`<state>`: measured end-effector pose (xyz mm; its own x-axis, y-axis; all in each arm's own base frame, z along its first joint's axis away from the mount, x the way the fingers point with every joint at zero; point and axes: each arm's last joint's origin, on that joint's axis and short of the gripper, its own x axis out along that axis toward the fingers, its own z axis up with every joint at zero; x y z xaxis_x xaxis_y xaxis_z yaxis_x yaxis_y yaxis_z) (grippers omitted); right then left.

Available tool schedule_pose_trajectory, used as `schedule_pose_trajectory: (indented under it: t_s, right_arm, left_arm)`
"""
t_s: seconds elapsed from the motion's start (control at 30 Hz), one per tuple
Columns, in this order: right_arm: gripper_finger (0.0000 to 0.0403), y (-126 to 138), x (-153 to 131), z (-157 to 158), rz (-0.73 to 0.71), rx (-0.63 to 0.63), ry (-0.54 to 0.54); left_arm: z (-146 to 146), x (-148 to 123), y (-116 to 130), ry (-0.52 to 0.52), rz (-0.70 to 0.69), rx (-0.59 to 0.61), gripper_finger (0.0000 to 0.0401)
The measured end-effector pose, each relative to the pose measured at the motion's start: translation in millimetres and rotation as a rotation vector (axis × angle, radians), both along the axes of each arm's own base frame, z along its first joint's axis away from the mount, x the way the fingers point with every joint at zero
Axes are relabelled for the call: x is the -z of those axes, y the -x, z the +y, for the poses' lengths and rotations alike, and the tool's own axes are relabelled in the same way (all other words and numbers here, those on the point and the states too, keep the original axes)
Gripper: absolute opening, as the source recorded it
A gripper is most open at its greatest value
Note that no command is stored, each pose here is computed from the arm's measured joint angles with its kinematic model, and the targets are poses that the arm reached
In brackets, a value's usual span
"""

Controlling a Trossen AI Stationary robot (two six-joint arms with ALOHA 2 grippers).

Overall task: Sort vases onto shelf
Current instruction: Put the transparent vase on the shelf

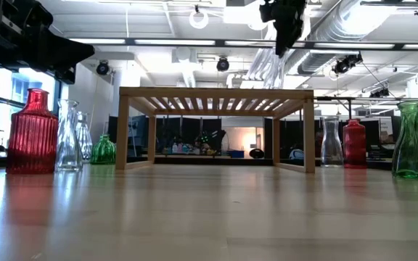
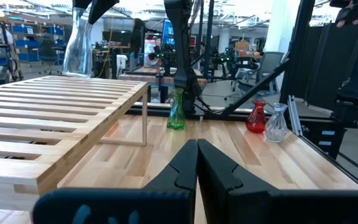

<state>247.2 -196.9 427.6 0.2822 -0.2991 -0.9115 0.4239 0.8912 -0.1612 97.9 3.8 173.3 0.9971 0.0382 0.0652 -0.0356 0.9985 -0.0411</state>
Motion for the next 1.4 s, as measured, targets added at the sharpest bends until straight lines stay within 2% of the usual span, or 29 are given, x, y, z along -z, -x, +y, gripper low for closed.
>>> schedule_pose_trajectory:
  t_s: [0.27,0.7,0.97,1.4]
  right_arm:
    - [0.0204,-0.4,0.0,0.5,-0.023,0.023,-0.026]
    - [0.0245,-0.2,-0.6,1.0,-0.042,0.057,-0.043]
    - [0.0245,0.1,-1.6,-0.6,-0.017,0.046,0.012]
    - [0.0245,3.4,-22.0,14.1,-0.117,-0.002,0.094]
  left_arm:
    - [0.0,0.0,0.0,0.01,-0.001,0.001,0.0]
    - [0.0,0.1,0.0,0.011,0.0,0.001,0.0]
    - [0.0,0.0,0.0,0.01,0.0,0.001,0.0]
    - [0.0,0.1,0.0,0.01,0.0,0.001,0.0]
